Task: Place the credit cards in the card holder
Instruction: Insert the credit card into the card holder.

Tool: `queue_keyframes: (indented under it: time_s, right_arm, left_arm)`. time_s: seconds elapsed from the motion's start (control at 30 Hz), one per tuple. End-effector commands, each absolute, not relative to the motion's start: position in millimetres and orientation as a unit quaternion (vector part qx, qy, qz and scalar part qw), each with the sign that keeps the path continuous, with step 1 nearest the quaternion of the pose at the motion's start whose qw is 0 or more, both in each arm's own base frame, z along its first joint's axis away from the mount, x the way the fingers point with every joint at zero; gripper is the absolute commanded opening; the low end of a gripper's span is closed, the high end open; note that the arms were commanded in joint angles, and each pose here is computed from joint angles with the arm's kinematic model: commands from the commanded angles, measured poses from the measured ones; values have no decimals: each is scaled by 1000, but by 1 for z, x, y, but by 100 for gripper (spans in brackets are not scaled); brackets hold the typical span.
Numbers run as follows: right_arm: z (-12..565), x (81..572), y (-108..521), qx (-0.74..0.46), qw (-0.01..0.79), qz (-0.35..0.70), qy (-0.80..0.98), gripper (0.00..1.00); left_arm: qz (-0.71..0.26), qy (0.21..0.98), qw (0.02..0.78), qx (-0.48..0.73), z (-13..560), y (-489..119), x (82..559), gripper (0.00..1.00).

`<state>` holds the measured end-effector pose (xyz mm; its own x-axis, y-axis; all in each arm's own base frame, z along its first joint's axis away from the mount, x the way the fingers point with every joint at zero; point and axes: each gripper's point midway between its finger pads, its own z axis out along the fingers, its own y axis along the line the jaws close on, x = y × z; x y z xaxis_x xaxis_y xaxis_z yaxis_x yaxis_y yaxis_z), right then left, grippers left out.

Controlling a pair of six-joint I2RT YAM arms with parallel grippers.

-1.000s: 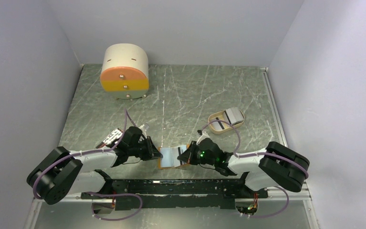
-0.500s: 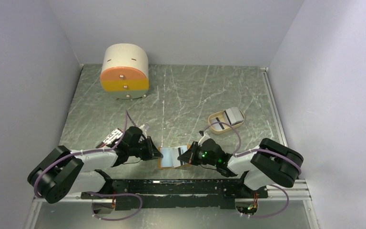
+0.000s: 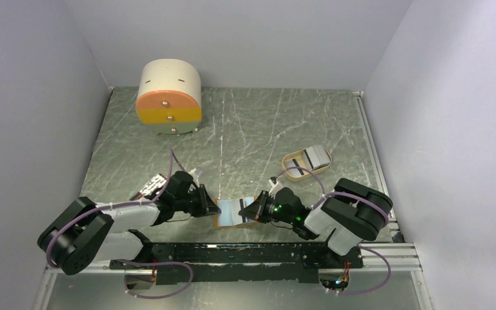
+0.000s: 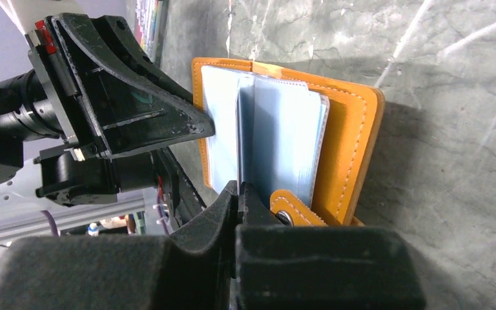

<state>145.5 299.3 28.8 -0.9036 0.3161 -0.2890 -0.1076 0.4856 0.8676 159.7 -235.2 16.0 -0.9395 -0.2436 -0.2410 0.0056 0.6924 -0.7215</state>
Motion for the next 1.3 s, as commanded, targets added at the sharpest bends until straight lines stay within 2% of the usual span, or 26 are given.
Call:
queue_keyframes:
  time_s: [0.0,0.07,0.2,0.37,0.6,0.7,0.93,1.27]
  right_arm:
    - [35,145,299,75,208,529,819,3]
    - [32,144,300,78,201,529,820,6]
    - [26,141,301,85,185,532,822,17]
    - [15,140,296,93,177,507,838,22]
    - [5,142,288,93,179,462,864,35]
    - [4,141,288,94,178,462,864,36]
    - [7,140,294,92,170,481,855,29]
    - [-1,145,284,86,181,431,880,39]
  left_arm:
    - [-376,911,156,-64,9,-233,157,17]
    - [-377,911,155,-65,9,-233,157,17]
    - [-378,910,156,-65,11,-233,157,17]
    - [-379,909,159,-65,13,-233,157,17]
    - [-378,911,153,-65,9,-233,155,17]
    - [-379,911,153,-64,9,-233,156,17]
    - [-378,911,154,-64,10,-233,155,17]
    - [-377,911,155,-62,10,-233,156,17]
